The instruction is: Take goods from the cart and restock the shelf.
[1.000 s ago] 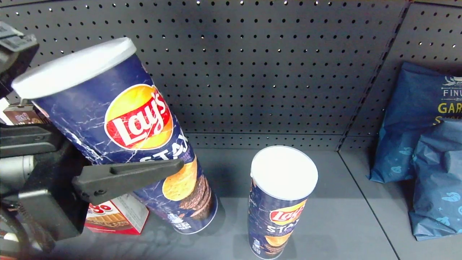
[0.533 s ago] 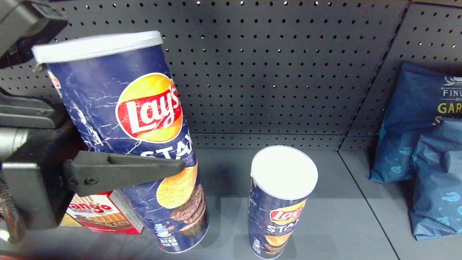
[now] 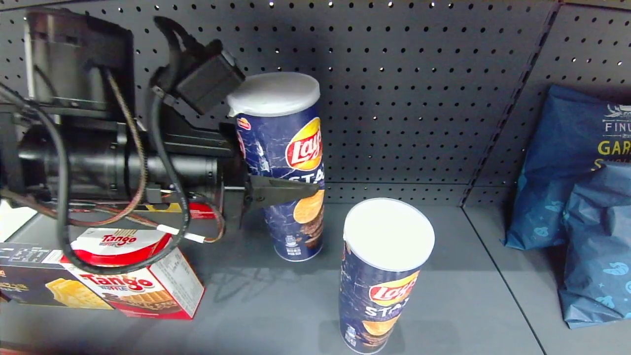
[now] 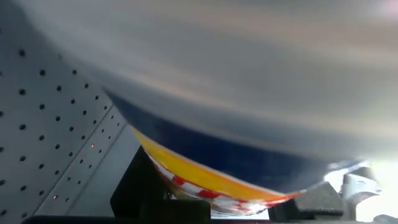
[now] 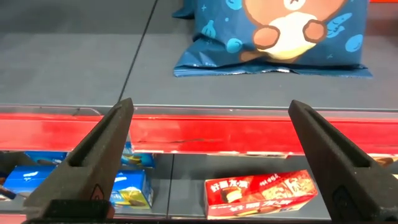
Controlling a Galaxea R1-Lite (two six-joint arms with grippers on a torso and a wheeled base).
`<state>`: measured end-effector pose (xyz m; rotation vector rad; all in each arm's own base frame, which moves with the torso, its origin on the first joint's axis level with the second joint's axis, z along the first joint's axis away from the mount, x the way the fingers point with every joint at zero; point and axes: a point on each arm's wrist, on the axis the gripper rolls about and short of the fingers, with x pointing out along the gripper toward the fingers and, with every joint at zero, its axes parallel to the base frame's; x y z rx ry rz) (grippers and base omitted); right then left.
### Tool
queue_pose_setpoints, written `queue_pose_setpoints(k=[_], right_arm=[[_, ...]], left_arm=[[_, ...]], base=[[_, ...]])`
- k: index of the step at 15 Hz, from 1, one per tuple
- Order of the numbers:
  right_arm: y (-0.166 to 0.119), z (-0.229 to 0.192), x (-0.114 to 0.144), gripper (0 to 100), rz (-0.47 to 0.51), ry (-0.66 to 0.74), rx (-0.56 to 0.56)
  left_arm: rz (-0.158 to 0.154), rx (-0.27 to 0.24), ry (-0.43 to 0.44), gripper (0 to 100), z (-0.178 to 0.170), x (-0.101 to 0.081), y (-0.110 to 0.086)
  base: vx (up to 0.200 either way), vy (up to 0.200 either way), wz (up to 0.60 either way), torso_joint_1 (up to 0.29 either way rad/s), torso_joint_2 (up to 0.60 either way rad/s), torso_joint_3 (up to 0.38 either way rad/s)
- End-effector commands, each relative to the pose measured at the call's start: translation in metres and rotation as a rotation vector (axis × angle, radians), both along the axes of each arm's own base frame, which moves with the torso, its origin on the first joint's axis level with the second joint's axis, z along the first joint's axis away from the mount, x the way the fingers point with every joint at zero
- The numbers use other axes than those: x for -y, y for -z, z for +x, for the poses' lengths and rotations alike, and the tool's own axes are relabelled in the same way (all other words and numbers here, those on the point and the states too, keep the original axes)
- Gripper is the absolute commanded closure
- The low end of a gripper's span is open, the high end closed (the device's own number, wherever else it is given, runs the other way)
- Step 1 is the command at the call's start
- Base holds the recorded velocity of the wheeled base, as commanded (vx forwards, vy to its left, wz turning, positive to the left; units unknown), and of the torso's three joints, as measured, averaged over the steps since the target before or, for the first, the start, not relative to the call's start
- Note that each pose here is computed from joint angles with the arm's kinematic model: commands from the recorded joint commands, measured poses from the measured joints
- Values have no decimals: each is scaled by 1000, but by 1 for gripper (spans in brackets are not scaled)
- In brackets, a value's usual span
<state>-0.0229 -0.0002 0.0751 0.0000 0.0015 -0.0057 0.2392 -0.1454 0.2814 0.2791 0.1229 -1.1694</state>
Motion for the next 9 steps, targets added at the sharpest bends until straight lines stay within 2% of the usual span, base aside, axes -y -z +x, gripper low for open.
queue_pose_setpoints(k=[1, 2, 9], right_arm=[[0, 0, 0, 0, 0, 0, -2], [0, 0, 0, 0, 0, 0, -2], [0, 0, 0, 0, 0, 0, -2]], left_arm=[[27, -39, -10, 100, 35, 16, 29], [15, -23, -8, 100, 42, 21, 31], [18, -30, -9, 100, 71, 36, 43]], base=[[0, 0, 0, 0, 0, 0], [0, 0, 0, 0, 0, 0], [0, 0, 0, 0, 0, 0]])
